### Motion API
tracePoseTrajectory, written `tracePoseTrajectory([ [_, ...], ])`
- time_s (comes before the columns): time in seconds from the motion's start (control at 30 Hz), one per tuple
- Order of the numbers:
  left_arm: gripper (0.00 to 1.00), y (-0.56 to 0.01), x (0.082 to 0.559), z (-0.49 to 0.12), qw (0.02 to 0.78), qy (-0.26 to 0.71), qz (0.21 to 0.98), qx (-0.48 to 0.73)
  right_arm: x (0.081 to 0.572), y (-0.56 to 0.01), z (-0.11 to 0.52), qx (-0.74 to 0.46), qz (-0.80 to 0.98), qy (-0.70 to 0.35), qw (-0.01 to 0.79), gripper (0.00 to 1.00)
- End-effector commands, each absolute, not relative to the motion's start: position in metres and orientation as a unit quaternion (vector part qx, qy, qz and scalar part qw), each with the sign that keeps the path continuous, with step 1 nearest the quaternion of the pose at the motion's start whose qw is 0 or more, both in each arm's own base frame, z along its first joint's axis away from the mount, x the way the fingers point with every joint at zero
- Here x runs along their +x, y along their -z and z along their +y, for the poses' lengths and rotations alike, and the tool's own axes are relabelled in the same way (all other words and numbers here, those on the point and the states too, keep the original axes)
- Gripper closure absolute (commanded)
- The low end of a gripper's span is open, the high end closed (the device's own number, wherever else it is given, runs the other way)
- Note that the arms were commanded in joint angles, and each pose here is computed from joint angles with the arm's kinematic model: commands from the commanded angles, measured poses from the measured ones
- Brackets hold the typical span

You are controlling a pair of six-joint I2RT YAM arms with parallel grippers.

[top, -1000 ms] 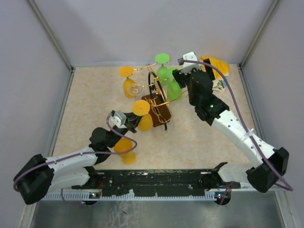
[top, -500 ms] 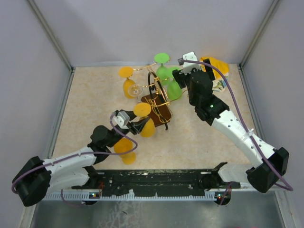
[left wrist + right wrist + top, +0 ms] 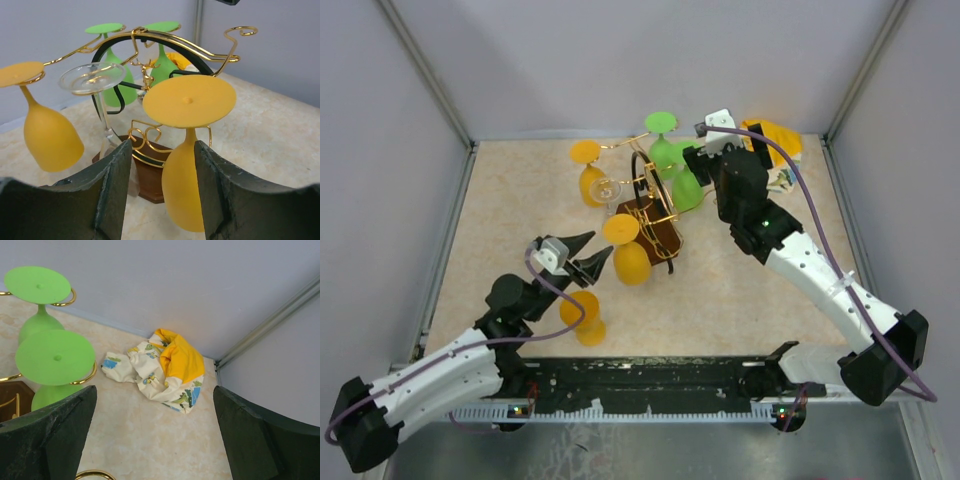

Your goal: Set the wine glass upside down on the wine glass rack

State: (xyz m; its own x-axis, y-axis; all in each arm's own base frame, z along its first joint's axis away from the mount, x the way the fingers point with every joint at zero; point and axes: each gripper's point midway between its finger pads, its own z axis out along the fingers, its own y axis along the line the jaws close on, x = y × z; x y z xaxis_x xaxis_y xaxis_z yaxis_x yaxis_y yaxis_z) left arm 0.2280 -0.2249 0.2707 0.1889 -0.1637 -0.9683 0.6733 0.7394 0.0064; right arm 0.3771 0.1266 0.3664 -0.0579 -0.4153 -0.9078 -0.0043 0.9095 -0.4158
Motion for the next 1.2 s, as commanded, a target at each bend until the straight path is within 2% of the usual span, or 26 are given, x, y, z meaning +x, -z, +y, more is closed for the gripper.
tracePoseTrajectory([
  [0.0,0.42,-0.245,0.226,-0.210,0.707,0.262,0.622,0.210,0.371,-0.385,0.117,-0.117,0.700,0.147,0.689,0.01],
  [0.17,0.45,-0.230,0.226,-0.196,0.682,0.245,0.665,0.182,0.367,-0.381,0.115,-0.113,0.707,0.141,0.684,0.01],
  [0.3,0.45,-0.220,0.235,-0.176,0.640,0.189,0.733,0.134,0.362,-0.379,0.110,-0.104,0.721,0.142,0.670,0.01],
  [0.57,0.45,-0.243,0.235,-0.157,0.578,0.151,0.799,0.062,0.352,-0.388,0.101,-0.081,0.737,0.133,0.657,0.01],
  [0.7,0.45,-0.248,0.228,-0.149,0.552,0.142,0.821,0.039,0.349,-0.388,0.099,-0.077,0.739,0.130,0.657,0.01],
  [0.87,0.44,-0.230,0.213,-0.150,0.473,0.130,0.871,0.034,0.348,-0.386,0.100,-0.077,0.743,0.126,0.653,0.01],
  [0.97,0.45,-0.218,0.199,-0.153,0.425,0.132,0.894,0.046,0.348,-0.385,0.099,-0.076,0.745,0.126,0.651,0.01],
  [1.17,0.48,-0.214,0.177,-0.145,0.378,0.131,0.915,0.045,0.346,-0.384,0.097,-0.073,0.746,0.126,0.650,0.01],
])
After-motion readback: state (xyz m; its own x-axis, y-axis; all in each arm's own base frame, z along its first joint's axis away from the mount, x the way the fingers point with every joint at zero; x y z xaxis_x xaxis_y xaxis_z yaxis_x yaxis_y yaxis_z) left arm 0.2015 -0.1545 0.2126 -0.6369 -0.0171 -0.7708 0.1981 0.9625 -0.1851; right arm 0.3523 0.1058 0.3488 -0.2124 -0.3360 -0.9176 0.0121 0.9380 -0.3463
